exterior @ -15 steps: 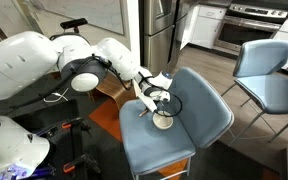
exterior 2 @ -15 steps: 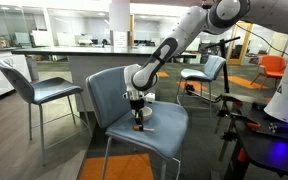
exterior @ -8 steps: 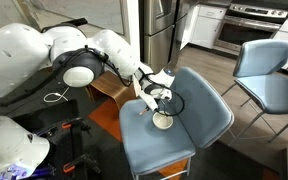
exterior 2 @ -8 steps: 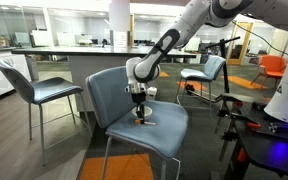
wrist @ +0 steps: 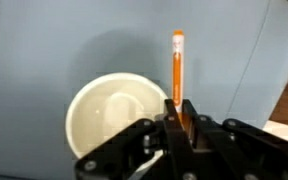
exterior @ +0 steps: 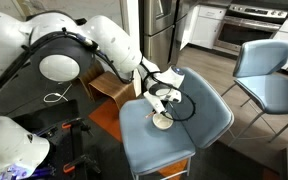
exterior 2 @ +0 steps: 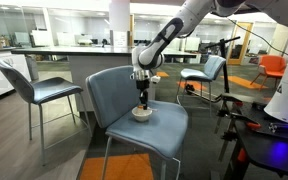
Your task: Put the marker in the white bowl
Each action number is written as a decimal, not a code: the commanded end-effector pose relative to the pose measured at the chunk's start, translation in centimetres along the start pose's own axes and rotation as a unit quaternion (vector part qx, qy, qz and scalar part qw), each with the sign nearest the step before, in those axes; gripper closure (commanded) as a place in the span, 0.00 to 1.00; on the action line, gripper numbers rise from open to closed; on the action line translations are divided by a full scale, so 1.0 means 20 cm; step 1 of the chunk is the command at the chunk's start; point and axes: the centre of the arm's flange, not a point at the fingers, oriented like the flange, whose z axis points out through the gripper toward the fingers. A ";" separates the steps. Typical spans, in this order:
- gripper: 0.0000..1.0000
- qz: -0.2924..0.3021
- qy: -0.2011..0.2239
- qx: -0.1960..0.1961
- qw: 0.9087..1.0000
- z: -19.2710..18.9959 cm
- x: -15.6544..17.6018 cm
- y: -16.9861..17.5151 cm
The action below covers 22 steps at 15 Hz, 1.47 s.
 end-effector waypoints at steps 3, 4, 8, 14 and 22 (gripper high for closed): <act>0.97 0.028 0.027 -0.014 0.999 -0.10 -0.04 0.10; 0.97 0.032 0.032 -0.015 0.999 -0.10 -0.03 0.12; 0.62 0.050 0.049 -0.017 0.997 -0.10 -0.01 0.14; 0.18 0.071 0.079 -0.016 0.994 -0.17 -0.09 0.07; 0.00 0.098 0.061 -0.011 0.993 -0.29 -0.40 -0.25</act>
